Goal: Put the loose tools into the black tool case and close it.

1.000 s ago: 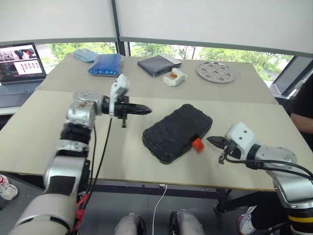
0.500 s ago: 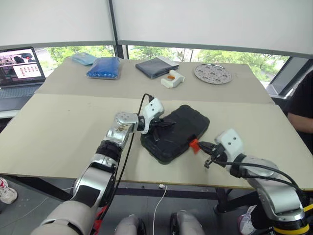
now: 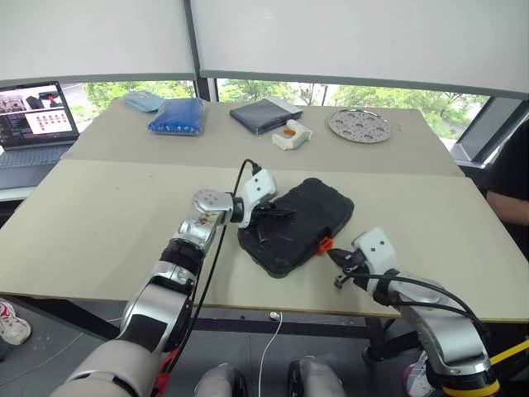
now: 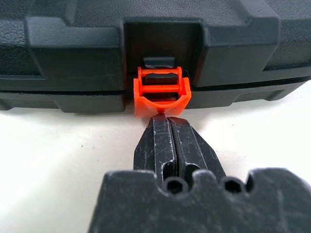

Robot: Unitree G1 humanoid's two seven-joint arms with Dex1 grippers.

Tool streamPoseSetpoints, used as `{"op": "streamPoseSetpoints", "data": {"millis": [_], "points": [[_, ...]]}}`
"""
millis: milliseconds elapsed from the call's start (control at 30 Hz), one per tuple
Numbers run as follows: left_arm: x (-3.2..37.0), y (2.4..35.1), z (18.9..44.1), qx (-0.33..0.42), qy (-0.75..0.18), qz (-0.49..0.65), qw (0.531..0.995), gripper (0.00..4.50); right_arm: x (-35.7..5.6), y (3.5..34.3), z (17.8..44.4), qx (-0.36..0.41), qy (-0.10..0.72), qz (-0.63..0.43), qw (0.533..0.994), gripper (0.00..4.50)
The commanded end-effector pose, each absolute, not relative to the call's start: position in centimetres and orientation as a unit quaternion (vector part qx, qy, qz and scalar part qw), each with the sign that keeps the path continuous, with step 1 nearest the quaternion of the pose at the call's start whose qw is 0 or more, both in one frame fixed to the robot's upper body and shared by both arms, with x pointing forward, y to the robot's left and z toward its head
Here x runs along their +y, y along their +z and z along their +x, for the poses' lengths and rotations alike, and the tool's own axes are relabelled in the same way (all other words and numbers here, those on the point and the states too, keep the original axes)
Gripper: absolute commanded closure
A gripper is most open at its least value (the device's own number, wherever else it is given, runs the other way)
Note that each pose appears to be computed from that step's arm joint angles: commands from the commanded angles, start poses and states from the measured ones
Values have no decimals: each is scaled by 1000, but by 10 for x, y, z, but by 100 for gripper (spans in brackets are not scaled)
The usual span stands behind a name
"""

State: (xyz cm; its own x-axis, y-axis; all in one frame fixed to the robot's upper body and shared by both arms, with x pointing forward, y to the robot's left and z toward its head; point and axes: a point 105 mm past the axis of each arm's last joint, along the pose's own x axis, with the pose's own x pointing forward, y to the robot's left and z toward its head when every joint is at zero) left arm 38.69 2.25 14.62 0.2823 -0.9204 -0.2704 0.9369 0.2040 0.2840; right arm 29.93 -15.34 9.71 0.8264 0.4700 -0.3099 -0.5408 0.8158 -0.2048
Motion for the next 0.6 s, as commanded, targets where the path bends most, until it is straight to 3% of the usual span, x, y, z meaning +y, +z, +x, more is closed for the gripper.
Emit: {"op": "streamPoseSetpoints", "data": {"millis": [33,300,500,600], "points": [[23,111,375,61,-619,249,742,446,-149,114,304,85,265,-147,949,450],[24,93,374,62,-619,328,711,446,-140,162,304,14,283,-115,952,450],[23,94,376,59,-617,329,713,446,-131,163,299,23,306,-106,946,450],[23,96,379,56,-611,326,719,446,-144,158,301,37,280,-130,950,450]]}}
